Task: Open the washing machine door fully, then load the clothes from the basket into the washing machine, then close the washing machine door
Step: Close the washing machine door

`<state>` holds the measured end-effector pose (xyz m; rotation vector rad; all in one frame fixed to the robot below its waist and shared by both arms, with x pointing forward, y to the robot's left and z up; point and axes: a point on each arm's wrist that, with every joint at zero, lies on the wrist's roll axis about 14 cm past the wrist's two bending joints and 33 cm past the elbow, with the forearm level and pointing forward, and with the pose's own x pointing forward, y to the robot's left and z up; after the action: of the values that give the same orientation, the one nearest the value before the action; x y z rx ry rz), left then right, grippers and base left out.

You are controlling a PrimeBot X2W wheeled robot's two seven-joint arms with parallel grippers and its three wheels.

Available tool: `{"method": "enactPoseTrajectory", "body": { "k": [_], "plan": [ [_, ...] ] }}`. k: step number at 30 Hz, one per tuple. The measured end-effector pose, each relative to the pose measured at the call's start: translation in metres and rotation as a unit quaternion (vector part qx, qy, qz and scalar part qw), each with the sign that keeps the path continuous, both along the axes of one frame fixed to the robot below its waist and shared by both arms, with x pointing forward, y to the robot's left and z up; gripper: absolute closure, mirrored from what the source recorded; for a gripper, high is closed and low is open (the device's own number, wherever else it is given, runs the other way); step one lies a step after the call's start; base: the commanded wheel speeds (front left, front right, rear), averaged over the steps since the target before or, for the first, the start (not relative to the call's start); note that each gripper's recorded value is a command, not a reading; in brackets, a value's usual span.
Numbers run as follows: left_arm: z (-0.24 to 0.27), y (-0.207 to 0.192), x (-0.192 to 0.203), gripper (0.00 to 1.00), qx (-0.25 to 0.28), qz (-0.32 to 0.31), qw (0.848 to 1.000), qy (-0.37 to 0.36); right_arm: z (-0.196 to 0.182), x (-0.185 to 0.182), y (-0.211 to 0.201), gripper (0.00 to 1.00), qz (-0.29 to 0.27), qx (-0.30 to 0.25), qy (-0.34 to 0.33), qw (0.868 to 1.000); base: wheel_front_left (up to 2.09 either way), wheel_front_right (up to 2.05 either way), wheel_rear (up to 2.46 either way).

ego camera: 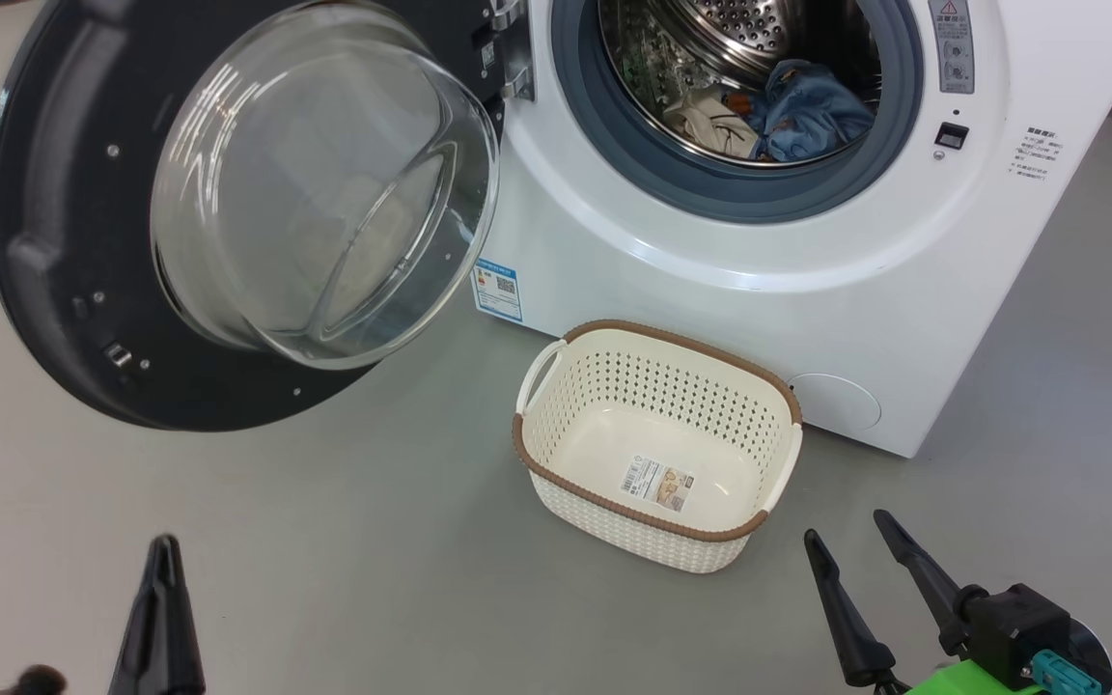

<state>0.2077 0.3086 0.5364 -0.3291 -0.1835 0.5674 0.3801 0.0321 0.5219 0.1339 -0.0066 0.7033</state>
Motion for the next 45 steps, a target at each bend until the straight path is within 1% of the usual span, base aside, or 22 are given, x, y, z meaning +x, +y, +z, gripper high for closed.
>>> {"method": "enactPoseTrajectory", "body": {
  "k": [1, 2, 3, 5, 7, 10, 11, 12, 14, 18, 20, 22, 24, 26, 27, 29, 31, 36, 40, 45],
  "plan": [
    [0.008, -0.001, 0.002, 1.00, -0.024, -0.006, 0.999, -0.030, 0.000, 0.000, 0.000, 0.00, 0.000, 0.000, -0.001, 1.000, 0.00, 0.00, 0.00],
    [0.024, 0.001, 0.004, 1.00, -0.065, -0.013, 0.994, -0.087, 0.000, 0.001, 0.000, 0.00, 0.001, 0.000, -0.001, 1.000, 0.00, 0.00, 0.00],
    [0.032, 0.004, 0.004, 1.00, -0.082, -0.015, 0.990, -0.115, 0.000, 0.001, 0.000, 0.00, 0.001, -0.001, -0.001, 1.000, 0.00, 0.00, 0.00],
    [0.052, 0.013, 0.002, 1.00, -0.117, -0.021, 0.977, -0.180, 0.000, 0.001, 0.000, 0.00, 0.002, -0.001, 0.000, 1.000, 0.00, 0.00, 0.00],
    [0.072, 0.023, 0.000, 1.00, -0.149, -0.028, 0.957, -0.247, -0.001, 0.002, 0.000, 0.00, 0.002, -0.002, 0.002, 1.000, 0.00, 0.00, 0.00],
    [0.101, 0.042, -0.007, 1.00, -0.193, -0.037, 0.917, -0.346, -0.002, 0.004, 0.000, 0.00, 0.002, -0.002, 0.003, 1.000, 0.00, 0.00, 0.00],
    [0.108, 0.049, -0.010, 1.00, -0.202, -0.036, 0.908, -0.366, -0.002, 0.004, 0.000, 0.00, 0.003, -0.002, 0.003, 1.000, 0.00, 0.00, 0.00],
    [0.108, 0.049, -0.010, 1.00, -0.202, -0.036, 0.908, -0.366, -0.002, 0.004, 0.000, 0.00, 0.003, -0.002, 0.003, 1.000, 0.00, 0.00, 0.00],
    [0.123, 0.066, -0.016, 1.00, -0.216, -0.037, 0.888, -0.404, -0.002, 0.006, -0.001, 0.00, 0.002, -0.002, 0.002, 1.000, 0.00, 0.00, 0.00],
    [0.143, 0.103, -0.025, 1.00, -0.234, -0.036, 0.862, -0.448, -0.003, 0.009, -0.003, 0.00, 0.001, -0.005, 0.003, 1.000, 0.00, 0.00, 0.00],
    [0.150, 0.118, -0.025, 1.00, -0.236, -0.037, 0.858, -0.455, -0.003, 0.010, -0.004, 0.00, 0.001, -0.005, 0.002, 1.000, 0.00, 0.00, 0.00],
    [0.154, 0.133, -0.025, 1.00, -0.248, -0.033, 0.850, -0.463, -0.003, 0.012, -0.004, 0.00, 0.001, -0.004, 0.001, 1.000, 0.00, 0.00, 0.00],
    [0.154, 0.147, -0.021, 1.00, -0.252, -0.026, 0.853, -0.457, -0.002, 0.014, -0.003, 0.00, 0.001, -0.003, 0.000, 1.000, 0.00, 0.00, 0.00],
    [0.153, 0.162, -0.017, 1.00, -0.263, -0.018, 0.852, -0.452, -0.002, 0.015, -0.003, 0.00, 0.003, -0.004, 0.000, 1.000, 0.00, 0.00, 0.00],
    [0.152, 0.169, -0.014, 1.00, -0.267, -0.013, 0.854, -0.446, -0.002, 0.016, -0.003, 0.00, 0.004, -0.004, -0.001, 1.000, 0.00, 0.00, 0.00],
    [0.150, 0.182, -0.008, 1.00, -0.281, -0.002, 0.852, -0.441, -0.004, 0.017, -0.004, 0.00, 0.005, -0.007, 0.002, 1.000, 0.00, 0.00, 0.00],
    [0.145, 0.192, -0.001, 1.00, -0.292, 0.009, 0.855, -0.429, -0.006, 0.018, -0.003, 0.00, 0.007, -0.009, 0.004, 1.000, 0.00, 0.00, 0.00],
    [0.131, 0.208, 0.025, 1.00, -0.336, 0.020, 0.851, -0.402, -0.011, 0.020, -0.005, 0.00, 0.011, -0.014, 0.009, 1.000, 0.00, 0.00, 0.00],
    [0.119, 0.217, 0.042, 1.00, -0.355, 0.029, 0.857, -0.371, -0.010, 0.025, -0.006, 0.00, 0.011, -0.013, 0.008, 1.000, 0.00, 0.00, 0.00],
    [0.102, 0.226, 0.060, 1.00, -0.380, 0.048, 0.859, -0.340, -0.014, 0.029, -0.011, 0.00, 0.011, -0.019, 0.010, 1.000, 0.00, 0.00, 0.00]
  ]
}}
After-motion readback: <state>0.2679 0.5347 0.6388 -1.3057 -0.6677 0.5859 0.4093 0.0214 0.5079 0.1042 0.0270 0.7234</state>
